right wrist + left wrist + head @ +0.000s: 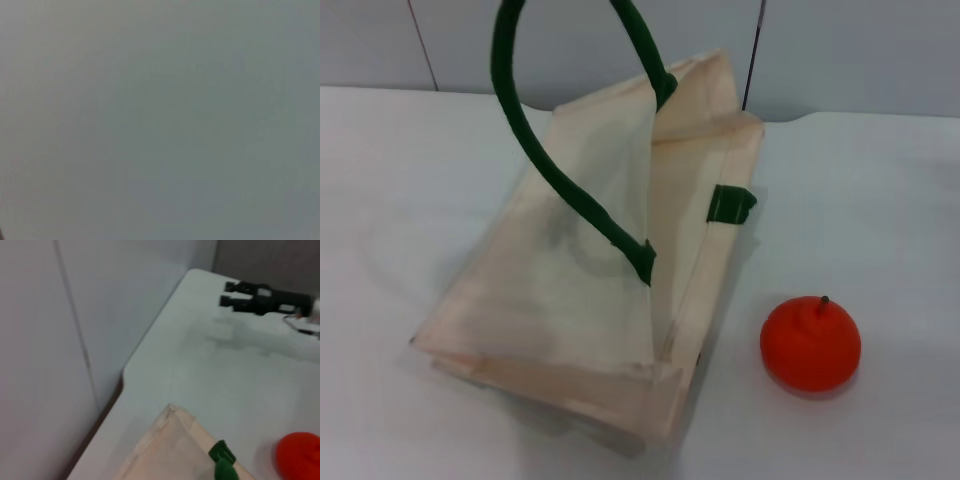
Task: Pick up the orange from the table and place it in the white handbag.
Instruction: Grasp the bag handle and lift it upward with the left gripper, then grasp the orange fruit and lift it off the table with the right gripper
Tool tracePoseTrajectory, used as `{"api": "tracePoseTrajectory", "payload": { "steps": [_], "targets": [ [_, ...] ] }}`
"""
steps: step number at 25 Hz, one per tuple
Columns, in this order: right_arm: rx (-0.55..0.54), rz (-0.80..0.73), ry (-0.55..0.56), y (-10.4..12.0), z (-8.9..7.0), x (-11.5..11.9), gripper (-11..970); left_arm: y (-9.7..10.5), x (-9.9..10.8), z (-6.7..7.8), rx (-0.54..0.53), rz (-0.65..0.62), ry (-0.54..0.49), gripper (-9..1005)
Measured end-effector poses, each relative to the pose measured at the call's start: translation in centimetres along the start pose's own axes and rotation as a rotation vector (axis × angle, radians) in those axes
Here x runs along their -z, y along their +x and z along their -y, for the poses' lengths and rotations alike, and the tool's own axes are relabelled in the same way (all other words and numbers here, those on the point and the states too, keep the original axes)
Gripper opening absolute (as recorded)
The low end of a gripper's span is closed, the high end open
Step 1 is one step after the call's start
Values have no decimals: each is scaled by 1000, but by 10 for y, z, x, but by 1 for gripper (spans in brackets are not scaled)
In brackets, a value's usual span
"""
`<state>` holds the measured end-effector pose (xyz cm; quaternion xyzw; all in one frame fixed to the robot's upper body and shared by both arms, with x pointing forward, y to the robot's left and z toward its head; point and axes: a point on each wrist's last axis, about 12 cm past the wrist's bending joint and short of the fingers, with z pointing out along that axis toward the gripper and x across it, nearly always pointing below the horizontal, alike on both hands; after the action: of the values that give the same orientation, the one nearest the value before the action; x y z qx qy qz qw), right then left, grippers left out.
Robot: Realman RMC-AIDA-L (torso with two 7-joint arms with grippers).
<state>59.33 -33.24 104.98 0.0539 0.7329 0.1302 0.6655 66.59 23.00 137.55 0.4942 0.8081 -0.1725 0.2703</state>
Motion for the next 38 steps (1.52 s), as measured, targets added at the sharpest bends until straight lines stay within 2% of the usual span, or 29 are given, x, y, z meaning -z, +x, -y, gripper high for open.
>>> {"api": "tracePoseTrajectory", "payload": {
  "steps": [7, 14, 22, 26, 29, 33, 38],
  "targets": [
    [-32, -36, -127, -26, 18, 4, 888, 13, 11, 0, 10, 44, -34, 133],
    [56, -164, -387, -62, 33, 14, 888, -3, 14, 9, -55, 49, -2, 134],
    [203, -362, -722, -75, 17, 28, 887, -12, 18, 15, -75, 36, 19, 136],
    [250, -497, -865, -79, 1, 27, 886, -4, 17, 12, -59, 32, 18, 137],
    [257, -553, -878, -81, -7, 20, 885, 9, 14, 9, -52, 54, 17, 138],
    [263, -595, -843, -81, -14, 16, 884, 28, 17, 4, -35, 149, -21, 139],
    [264, -629, -878, -72, -21, 23, 882, 27, 24, 2, -25, 220, -42, 140]
  ]
}}
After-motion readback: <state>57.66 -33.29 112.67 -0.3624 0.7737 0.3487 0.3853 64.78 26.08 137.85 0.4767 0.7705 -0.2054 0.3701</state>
